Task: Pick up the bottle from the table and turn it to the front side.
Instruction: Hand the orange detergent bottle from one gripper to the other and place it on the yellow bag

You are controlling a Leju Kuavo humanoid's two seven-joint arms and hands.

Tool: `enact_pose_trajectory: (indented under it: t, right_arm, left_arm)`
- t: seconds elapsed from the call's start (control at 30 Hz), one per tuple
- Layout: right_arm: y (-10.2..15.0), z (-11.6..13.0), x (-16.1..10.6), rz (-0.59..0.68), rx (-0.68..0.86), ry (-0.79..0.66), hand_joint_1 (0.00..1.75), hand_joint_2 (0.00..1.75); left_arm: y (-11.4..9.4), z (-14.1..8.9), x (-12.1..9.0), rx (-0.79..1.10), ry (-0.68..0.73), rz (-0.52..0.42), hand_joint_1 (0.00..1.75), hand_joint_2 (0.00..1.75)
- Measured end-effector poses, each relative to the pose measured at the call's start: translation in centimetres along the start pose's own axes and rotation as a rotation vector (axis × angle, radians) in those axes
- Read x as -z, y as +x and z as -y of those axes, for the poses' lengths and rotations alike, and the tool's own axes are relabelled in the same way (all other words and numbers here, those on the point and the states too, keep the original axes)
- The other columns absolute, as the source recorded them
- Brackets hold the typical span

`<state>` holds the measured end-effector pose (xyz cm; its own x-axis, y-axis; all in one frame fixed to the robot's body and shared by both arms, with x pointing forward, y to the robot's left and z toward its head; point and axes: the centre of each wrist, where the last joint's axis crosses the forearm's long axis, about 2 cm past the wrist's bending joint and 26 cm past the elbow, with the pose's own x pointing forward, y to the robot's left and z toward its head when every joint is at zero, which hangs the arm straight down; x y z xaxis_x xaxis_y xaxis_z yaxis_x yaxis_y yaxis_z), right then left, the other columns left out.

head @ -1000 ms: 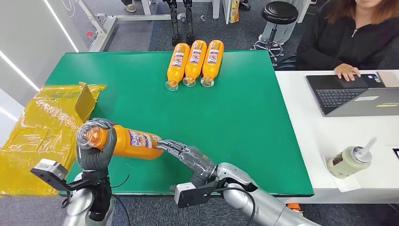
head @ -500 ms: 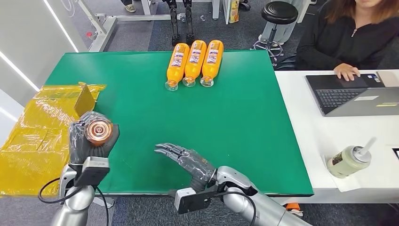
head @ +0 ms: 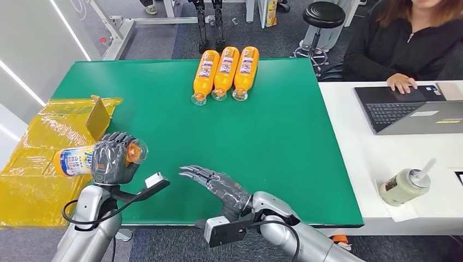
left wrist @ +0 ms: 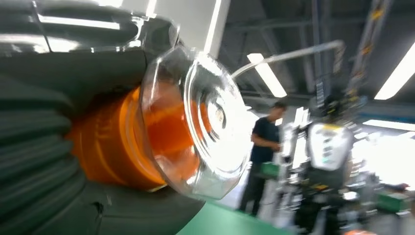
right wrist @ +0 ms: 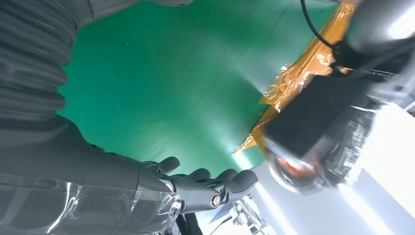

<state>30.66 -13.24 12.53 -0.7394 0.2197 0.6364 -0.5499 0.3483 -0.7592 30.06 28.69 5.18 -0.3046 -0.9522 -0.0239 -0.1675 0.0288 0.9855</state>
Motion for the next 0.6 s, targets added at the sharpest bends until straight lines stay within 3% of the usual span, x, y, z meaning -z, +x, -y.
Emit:
enact_pose_trajectory:
  t: [0.2,0.43,0.47,0.6]
  right_arm:
    - [0.4,0.9,0.5,0.006,0.012,0.001,0.0,1.75]
    - [0.5,1.0,0.7,0.008,0.011,-0.002,0.0,1.75]
    - [0.5,1.0,0.7,0.007,0.01,-0.003,0.0,1.75]
    - [0.6,0.8,0.6,0.002,0.008,-0.013,0.0,1.75]
  left_arm:
    - [-2.6,2.2,-0.4,0.122,-0.099,-0.032,1.75,1.75]
    - [-3.9,3.2,-0.9,0.172,-0.188,-0.058,1.75,1.75]
    - [-4.0,3.2,-0.9,0.186,-0.203,-0.061,1.68,1.75]
    - [-5.0,3.4,-0.8,0.233,-0.253,-0.071,0.03,1.75]
